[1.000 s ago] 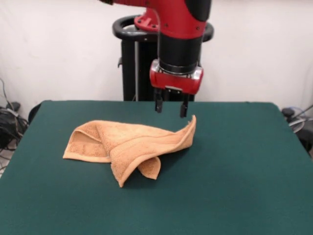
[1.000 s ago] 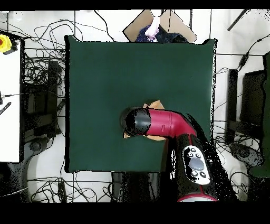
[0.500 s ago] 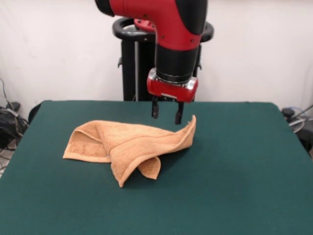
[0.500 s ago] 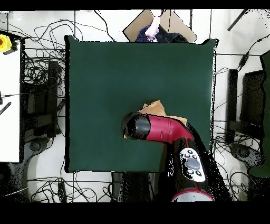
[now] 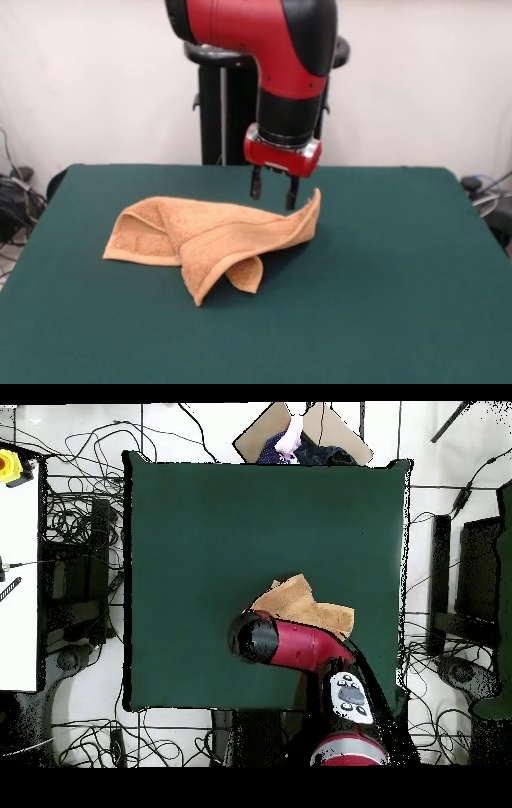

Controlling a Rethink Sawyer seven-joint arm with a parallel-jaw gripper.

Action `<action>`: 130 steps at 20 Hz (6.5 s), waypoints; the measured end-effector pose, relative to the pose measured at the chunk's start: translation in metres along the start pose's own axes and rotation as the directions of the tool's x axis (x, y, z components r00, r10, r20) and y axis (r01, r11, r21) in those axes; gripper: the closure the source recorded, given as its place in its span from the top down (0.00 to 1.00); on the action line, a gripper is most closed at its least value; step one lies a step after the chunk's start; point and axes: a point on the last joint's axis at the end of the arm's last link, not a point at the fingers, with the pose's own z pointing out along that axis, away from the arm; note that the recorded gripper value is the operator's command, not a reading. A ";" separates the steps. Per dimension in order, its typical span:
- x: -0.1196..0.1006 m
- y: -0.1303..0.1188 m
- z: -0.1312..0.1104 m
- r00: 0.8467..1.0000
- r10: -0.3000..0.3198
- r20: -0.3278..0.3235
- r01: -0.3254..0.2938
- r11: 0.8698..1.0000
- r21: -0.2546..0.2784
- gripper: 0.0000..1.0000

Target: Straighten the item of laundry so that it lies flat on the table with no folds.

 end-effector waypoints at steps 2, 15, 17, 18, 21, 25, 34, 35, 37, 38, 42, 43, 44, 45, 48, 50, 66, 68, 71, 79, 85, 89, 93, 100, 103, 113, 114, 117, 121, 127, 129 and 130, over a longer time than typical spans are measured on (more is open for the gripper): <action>0.005 0.002 0.004 1.000 0.011 -0.001 -0.011 1.000 -0.004 1.00; 0.022 0.022 0.022 0.994 0.108 -0.026 -0.108 0.994 -0.025 1.00; 0.020 0.022 0.020 0.993 0.119 -0.022 -0.120 0.992 -0.024 1.00; 0.019 0.022 0.019 0.992 0.123 -0.020 -0.124 0.992 -0.023 1.00; 0.016 0.024 0.013 0.991 0.132 -0.008 -0.132 0.991 -0.025 1.00; 0.009 0.032 0.000 0.990 0.143 0.012 -0.142 0.989 -0.036 1.00; 0.014 0.053 -0.033 0.992 0.119 -0.033 -0.119 0.993 -0.011 1.00; 0.015 0.054 -0.035 0.992 0.119 -0.036 -0.119 0.993 -0.010 1.00; 0.015 0.056 -0.037 0.992 0.122 -0.035 -0.122 0.992 -0.010 1.00; 0.015 0.056 -0.037 0.992 0.124 -0.035 -0.125 0.992 -0.010 1.00; 0.016 0.054 -0.030 0.991 0.127 -0.040 -0.128 0.992 -0.007 1.00; 0.017 0.054 -0.028 0.991 0.128 -0.039 -0.128 0.992 -0.005 1.00; 0.017 0.053 -0.026 0.991 0.128 -0.039 -0.129 0.992 -0.004 1.00; 0.018 0.051 -0.020 0.991 0.131 -0.033 -0.131 0.991 -0.001 1.00; 0.019 0.047 -0.011 0.991 0.136 -0.015 -0.136 0.991 0.001 1.00; 0.019 0.046 -0.008 0.990 0.138 -0.004 -0.138 0.990 0.002 1.00; 0.028 0.005 0.047 0.972 0.196 0.127 -0.200 0.980 0.011 1.00; 0.036 0.002 0.051 0.973 0.200 0.114 -0.203 0.979 0.015 1.00; 0.043 0.003 0.052 0.974 0.201 0.102 -0.204 0.979 0.014 1.00; 0.059 0.019 0.039 0.978 0.191 0.080 -0.190 0.982 -0.018 1.00; 0.061 0.037 0.025 0.979 0.191 0.069 -0.185 0.980 -0.075 1.00; 0.061 0.046 0.019 0.980 0.188 0.064 -0.181 0.978 -0.103 1.00; 0.062 0.049 0.021 0.981 0.184 0.069 -0.176 0.978 -0.108 1.00; 0.077 0.053 0.045 0.982 0.171 0.075 -0.163 0.982 -0.097 1.00; 0.084 0.056 0.053 0.984 0.164 0.073 -0.157 0.983 -0.093 1.00; 0.103 0.059 0.078 0.986 0.152 0.073 -0.146 0.986 -0.078 1.00; 0.104 0.057 0.080 0.985 0.151 0.078 -0.145 0.987 -0.074 0.00; 0.104 0.055 0.080 0.985 0.150 0.080 -0.145 0.987 -0.068 0.00; 0.107 0.057 0.079 0.987 0.138 0.088 -0.133 0.989 -0.057 0.00; 0.107 0.063 0.079 0.985 0.128 0.112 -0.122 0.991 -0.060 0.00; 0.107 0.064 0.078 0.985 0.130 0.117 -0.124 0.991 -0.059 0.00; 0.107 0.065 0.078 0.984 0.131 0.118 -0.125 0.990 -0.059 0.00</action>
